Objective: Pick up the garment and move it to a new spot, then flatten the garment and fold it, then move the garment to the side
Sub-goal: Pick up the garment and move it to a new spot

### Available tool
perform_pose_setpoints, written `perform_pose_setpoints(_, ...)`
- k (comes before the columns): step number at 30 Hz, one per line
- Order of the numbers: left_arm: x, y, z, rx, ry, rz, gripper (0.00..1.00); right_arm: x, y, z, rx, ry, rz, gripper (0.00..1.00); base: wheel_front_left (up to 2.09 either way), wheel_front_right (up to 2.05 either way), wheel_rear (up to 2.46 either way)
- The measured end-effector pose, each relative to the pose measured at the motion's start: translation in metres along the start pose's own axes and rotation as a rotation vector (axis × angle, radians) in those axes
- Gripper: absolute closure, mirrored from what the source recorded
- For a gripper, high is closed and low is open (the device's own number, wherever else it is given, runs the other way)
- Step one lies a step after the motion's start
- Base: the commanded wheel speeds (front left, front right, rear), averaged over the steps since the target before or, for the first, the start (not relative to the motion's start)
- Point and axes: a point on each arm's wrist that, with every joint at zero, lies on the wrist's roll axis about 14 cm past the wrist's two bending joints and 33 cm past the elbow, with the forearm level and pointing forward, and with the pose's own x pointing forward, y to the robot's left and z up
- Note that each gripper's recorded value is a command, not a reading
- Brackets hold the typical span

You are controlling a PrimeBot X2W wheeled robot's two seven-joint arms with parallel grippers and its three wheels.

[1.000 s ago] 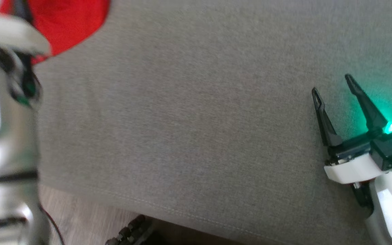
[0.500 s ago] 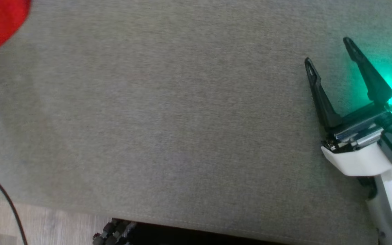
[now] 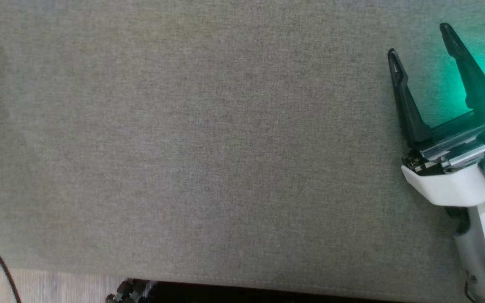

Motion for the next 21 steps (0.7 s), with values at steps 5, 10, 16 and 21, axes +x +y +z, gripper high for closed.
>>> perform_pose_setpoints(5, -0.010, 0.006, 0.063, 0.030, -0.216, -0.021, 1.00, -0.003, -0.006, 0.006, -0.014, 0.013, -0.024, 0.00, 0.00, 0.00, 0.00)
perform_pose_setpoints(10, -0.041, 0.000, 0.161, -0.058, -0.474, -0.084, 1.00, -0.011, -0.009, 0.015, -0.022, 0.038, -0.056, 0.00, 0.00, 0.00, 0.00)
perform_pose_setpoints(16, -0.109, -0.024, 0.262, -0.046, -0.742, -0.207, 1.00, -0.028, 0.007, 0.047, 0.020, 0.005, -0.086, 0.00, 0.00, 0.00, 0.00)
perform_pose_setpoints(21, -0.198, -0.075, 0.342, -0.061, -0.942, -0.398, 1.00, -0.043, 0.012, 0.094, 0.034, -0.090, -0.130, 0.00, 0.00, 0.00, 0.00)
